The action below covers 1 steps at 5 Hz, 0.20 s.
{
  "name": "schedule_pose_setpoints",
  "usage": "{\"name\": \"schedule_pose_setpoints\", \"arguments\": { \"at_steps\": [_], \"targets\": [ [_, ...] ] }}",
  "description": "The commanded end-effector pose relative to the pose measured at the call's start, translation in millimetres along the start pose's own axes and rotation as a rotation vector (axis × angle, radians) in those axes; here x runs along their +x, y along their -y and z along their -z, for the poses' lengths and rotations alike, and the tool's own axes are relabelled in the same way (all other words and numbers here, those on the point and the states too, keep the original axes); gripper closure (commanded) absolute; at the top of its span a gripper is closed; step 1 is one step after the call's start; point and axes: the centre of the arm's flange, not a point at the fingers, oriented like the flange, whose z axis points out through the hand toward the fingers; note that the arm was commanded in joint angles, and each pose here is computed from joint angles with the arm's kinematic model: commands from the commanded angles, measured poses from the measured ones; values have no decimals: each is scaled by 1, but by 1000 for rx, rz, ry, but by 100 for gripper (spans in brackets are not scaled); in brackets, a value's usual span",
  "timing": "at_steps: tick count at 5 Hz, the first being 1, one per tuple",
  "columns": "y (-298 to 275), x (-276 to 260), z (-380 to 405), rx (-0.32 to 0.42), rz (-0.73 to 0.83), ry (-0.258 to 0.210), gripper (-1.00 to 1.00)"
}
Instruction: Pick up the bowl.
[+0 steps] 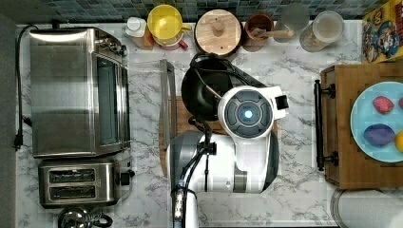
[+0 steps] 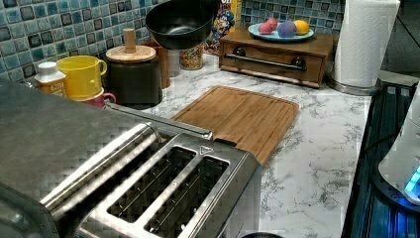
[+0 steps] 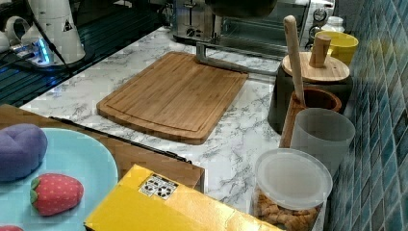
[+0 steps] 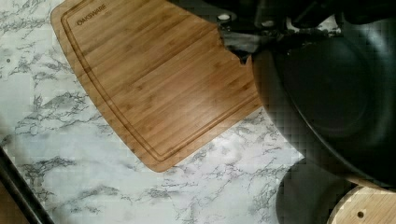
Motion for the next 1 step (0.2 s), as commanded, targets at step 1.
{"name": "schedule_pose_setpoints", "arguments": {
  "at_steps": [1],
  "targets": [
    [10,9,77,80,26,-142,100]
  ]
}}
